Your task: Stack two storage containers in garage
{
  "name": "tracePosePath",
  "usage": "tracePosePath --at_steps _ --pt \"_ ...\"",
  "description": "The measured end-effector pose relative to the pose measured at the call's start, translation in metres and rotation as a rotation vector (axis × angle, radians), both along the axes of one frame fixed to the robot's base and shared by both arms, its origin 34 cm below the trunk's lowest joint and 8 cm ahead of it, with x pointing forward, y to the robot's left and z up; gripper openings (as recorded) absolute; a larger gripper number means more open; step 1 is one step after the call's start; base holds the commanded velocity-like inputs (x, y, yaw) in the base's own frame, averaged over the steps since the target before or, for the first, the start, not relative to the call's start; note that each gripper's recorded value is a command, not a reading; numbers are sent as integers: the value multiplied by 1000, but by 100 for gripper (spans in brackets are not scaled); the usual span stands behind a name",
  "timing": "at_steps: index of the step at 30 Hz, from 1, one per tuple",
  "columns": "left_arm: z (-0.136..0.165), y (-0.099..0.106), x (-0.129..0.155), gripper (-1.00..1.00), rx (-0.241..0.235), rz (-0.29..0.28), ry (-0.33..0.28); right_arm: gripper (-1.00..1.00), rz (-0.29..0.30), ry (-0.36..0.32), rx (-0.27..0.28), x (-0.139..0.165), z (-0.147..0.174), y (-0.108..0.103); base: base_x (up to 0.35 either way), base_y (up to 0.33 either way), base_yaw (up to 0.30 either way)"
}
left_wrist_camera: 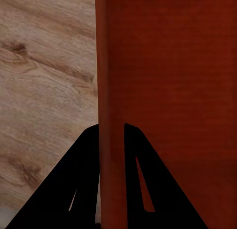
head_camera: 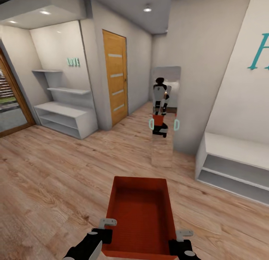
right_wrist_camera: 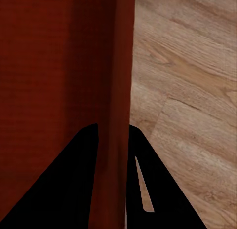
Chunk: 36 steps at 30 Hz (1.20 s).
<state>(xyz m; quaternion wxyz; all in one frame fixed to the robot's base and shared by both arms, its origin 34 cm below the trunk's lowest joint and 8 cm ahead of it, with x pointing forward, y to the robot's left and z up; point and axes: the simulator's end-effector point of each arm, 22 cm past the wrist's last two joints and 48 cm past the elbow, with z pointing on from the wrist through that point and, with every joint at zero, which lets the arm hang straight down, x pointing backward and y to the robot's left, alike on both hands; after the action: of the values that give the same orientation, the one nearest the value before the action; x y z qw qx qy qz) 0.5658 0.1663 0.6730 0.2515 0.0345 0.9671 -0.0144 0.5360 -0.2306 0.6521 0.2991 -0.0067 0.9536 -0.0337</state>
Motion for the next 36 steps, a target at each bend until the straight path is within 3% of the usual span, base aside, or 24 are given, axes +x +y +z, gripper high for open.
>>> tracePosePath --at_steps 36 --pt "0 0 0 -100 0 -1 0 -100 -1 0 0 0 0 0 323 0 272"
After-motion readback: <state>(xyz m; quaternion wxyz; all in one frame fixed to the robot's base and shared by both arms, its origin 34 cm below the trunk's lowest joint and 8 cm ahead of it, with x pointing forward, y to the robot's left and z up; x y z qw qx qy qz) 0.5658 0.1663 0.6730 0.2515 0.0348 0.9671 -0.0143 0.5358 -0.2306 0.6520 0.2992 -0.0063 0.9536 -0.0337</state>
